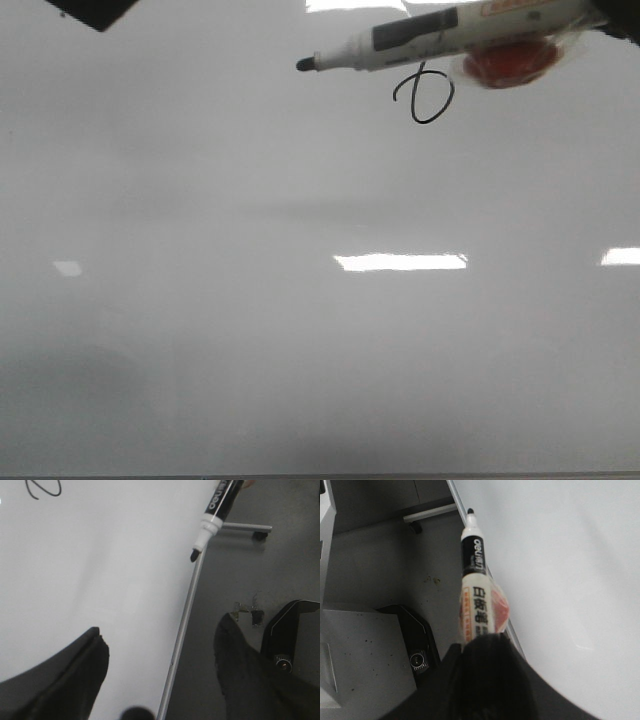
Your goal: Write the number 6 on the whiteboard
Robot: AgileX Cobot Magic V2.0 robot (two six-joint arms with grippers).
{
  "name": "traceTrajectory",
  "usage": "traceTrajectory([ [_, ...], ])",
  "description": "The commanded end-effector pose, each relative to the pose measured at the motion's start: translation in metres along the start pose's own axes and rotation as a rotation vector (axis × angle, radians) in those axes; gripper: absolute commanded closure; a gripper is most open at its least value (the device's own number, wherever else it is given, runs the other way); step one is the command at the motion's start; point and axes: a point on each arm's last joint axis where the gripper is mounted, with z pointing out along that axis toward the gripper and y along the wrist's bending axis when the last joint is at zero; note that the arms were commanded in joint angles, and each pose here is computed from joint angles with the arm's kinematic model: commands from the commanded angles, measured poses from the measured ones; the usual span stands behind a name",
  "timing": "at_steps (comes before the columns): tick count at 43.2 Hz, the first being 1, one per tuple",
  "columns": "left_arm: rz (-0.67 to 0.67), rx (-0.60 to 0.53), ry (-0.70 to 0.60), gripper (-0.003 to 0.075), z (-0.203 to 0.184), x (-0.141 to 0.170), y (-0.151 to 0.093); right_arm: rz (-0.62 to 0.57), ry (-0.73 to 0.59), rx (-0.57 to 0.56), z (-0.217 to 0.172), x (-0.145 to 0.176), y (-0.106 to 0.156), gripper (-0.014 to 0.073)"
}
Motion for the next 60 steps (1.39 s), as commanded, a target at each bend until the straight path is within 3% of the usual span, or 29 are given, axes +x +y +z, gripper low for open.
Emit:
traceTrajectory([
  [1, 0.002, 0.000, -0.100, 0.0224, 0.000, -0.016, 0.003, -0.019, -0.068, 0.024, -0.010, -0.010, 0.001, 0.0662],
  [5, 0.000, 0.074, -0.129, 0.0185, 0.009, -0.025, 0.002, -0.019, -0.069, 0.025, -0.010, -0.010, 0.001, 0.0662],
  [14, 0.065, 0.211, -0.231, 0.0186, 0.026, -0.051, 0.004, -0.019, -0.070, 0.027, -0.010, -0.010, 0.001, 0.0662],
  [31, 0.107, 0.316, -0.190, 0.0190, 0.063, -0.065, -0.006, -0.017, -0.081, 0.039, -0.010, -0.011, 0.000, 0.0662],
  [35, 0.111, 0.318, -0.192, 0.0257, 0.064, -0.066, -0.008, -0.017, -0.081, 0.039, -0.010, -0.011, 0.000, 0.0662],
  [44, 0.111, 0.316, -0.193, 0.0526, 0.064, -0.066, -0.007, -0.017, -0.081, 0.040, -0.010, -0.011, 0.000, 0.0662],
  [49, 0.111, 0.318, -0.192, 0.0627, 0.064, -0.066, -0.007, -0.013, -0.088, 0.036, -0.010, -0.012, 0.000, 0.0662],
  [53, 0.112, 0.317, -0.191, 0.0661, 0.064, -0.066, -0.007, -0.013, -0.088, 0.036, -0.010, -0.012, 0.000, 0.0649],
  [56, 0.119, 0.313, -0.186, 0.0660, 0.064, -0.065, -0.007, -0.013, -0.087, 0.035, -0.010, -0.012, 0.000, 0.0594],
  [60, 0.128, 0.301, -0.169, 0.0660, 0.064, -0.064, -0.006, -0.014, -0.081, 0.028, -0.010, -0.011, 0.001, 0.0435],
])
